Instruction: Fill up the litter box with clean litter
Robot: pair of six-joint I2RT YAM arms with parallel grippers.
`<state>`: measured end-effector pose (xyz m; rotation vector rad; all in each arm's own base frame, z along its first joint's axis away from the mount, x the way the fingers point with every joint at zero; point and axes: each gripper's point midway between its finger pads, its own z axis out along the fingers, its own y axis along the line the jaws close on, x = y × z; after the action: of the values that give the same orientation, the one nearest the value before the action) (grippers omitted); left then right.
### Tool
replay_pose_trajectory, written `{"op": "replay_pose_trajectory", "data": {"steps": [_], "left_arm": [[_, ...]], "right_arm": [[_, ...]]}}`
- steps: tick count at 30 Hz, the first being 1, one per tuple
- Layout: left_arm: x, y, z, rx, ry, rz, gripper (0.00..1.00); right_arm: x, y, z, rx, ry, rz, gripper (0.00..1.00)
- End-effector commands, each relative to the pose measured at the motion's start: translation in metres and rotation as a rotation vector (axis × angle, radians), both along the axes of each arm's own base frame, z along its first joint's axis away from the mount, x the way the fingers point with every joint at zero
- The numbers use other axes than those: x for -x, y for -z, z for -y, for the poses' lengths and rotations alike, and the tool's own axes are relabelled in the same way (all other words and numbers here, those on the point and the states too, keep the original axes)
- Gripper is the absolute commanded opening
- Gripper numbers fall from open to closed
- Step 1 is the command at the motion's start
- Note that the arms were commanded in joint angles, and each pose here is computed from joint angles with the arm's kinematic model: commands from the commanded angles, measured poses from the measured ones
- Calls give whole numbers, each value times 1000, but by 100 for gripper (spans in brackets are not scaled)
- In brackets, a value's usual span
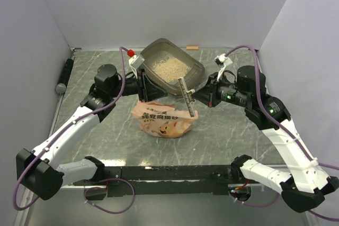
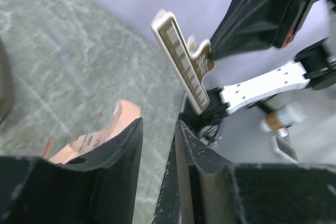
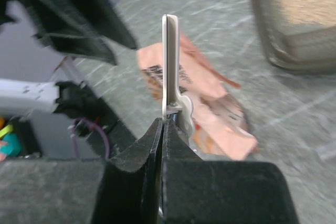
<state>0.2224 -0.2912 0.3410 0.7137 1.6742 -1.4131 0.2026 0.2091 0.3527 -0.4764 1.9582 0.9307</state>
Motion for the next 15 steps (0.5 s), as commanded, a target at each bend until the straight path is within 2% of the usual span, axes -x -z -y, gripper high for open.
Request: {"op": "replay_pose_trajectory", "data": {"steps": [1,6,15], "left_arm": [[19,-45,-2,207,97,20,38],[22,-56,-2,294,122,2,39],[21,-53,-3,311,107,-22,42]], "right_arm": [[19,-38,-25,-86,-177,84,0],[23,-42,-36,-106,-221,93,0],[26,-39,-54,-140,-272,63,0]]}}
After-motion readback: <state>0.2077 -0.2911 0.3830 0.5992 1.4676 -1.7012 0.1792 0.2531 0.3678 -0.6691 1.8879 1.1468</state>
